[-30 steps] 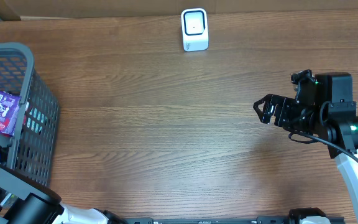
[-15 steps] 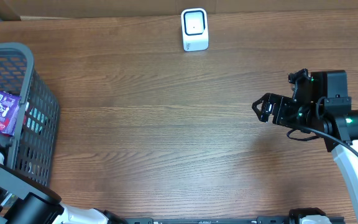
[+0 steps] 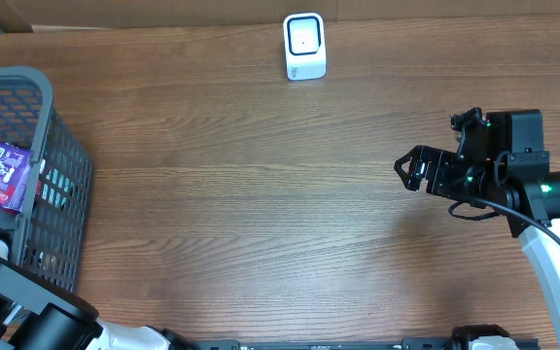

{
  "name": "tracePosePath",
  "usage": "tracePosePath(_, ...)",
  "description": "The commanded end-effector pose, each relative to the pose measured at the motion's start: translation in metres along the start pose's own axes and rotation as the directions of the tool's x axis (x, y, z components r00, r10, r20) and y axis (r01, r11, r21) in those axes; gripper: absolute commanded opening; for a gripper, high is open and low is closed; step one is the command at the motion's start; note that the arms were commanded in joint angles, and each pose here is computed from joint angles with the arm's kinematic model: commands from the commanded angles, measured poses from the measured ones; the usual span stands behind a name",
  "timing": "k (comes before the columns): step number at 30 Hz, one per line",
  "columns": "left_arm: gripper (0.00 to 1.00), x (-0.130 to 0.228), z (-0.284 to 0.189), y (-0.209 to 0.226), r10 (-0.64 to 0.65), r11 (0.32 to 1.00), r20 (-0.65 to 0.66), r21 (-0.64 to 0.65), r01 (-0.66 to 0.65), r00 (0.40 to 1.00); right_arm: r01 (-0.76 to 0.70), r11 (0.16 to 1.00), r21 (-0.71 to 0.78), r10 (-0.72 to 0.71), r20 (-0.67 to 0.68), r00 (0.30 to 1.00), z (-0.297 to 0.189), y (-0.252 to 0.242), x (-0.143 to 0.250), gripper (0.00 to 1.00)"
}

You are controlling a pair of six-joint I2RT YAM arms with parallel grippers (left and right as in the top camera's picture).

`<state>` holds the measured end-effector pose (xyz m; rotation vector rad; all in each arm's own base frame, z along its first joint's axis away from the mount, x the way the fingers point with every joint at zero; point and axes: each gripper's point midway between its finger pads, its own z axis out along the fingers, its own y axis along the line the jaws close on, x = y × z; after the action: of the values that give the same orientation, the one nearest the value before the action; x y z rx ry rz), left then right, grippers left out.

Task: Scan the item barcode
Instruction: 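Reach into the basket and grasp the white cosmetic tube with left gripper, then carry the white tube out and place it on the table center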

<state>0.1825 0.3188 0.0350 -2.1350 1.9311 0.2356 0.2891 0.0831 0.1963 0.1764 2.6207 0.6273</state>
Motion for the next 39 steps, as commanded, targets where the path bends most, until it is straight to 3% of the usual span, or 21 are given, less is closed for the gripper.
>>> tracePosePath(1, 0.04, 0.009, 0.006, -0.008, 0.001, 0.999, -0.049, 0.043, 0.001, 0.999, 0.019, 1.000, -0.003, -0.019, 0.024, 1.000, -0.005, 0.004, -0.007, 0.98)
tracePosePath(7, 0.04, -0.010, -0.028, -0.054, 0.121, 0.965, -0.039, 0.240, -0.108, 0.992, 0.019, 1.000, -0.004, -0.019, 0.025, 1.000, -0.005, 0.004, -0.007, 0.98)
tracePosePath(14, 0.04, -0.056, -0.119, -0.093, 0.198, 0.922, 0.083, 0.323, -0.214, 0.977, 0.026, 1.000, -0.009, -0.025, 0.042, 0.999, -0.005, 0.005, -0.011, 0.98)
tracePosePath(22, 0.04, -0.062, -0.248, -0.139, 0.389, 0.795, 0.289, 0.374, -0.477, 0.875, 0.035, 0.999, -0.015, -0.034, 0.064, 0.997, -0.005, 0.007, -0.017, 0.98)
tracePosePath(27, 0.04, -0.032, -0.328, -0.167, 0.510, 0.636, 0.445, 0.381, -0.671, 0.736, 0.036, 0.999, -0.016, -0.035, 0.068, 0.997, -0.005, 0.008, -0.018, 0.98)
tracePosePath(31, 0.04, 0.015, -0.377, -0.187, 0.588, 0.468, 0.543, 0.377, -0.799, 0.600, 0.044, 0.999, -0.028, -0.041, 0.093, 0.995, -0.006, 0.011, -0.024, 0.98)
tracePosePath(36, 0.04, 0.107, -0.392, -0.207, 0.716, 0.248, 0.536, 0.403, -0.881, 0.447, 0.065, 0.997, -0.042, -0.058, 0.147, 0.987, -0.008, 0.016, -0.037, 0.98)
tracePosePath(39, 0.04, 0.178, -0.378, -0.211, 0.823, 0.107, 0.471, 0.421, -0.901, 0.318, 0.084, 0.995, -0.062, -0.072, 0.180, 0.981, -0.010, 0.021, -0.045, 0.98)
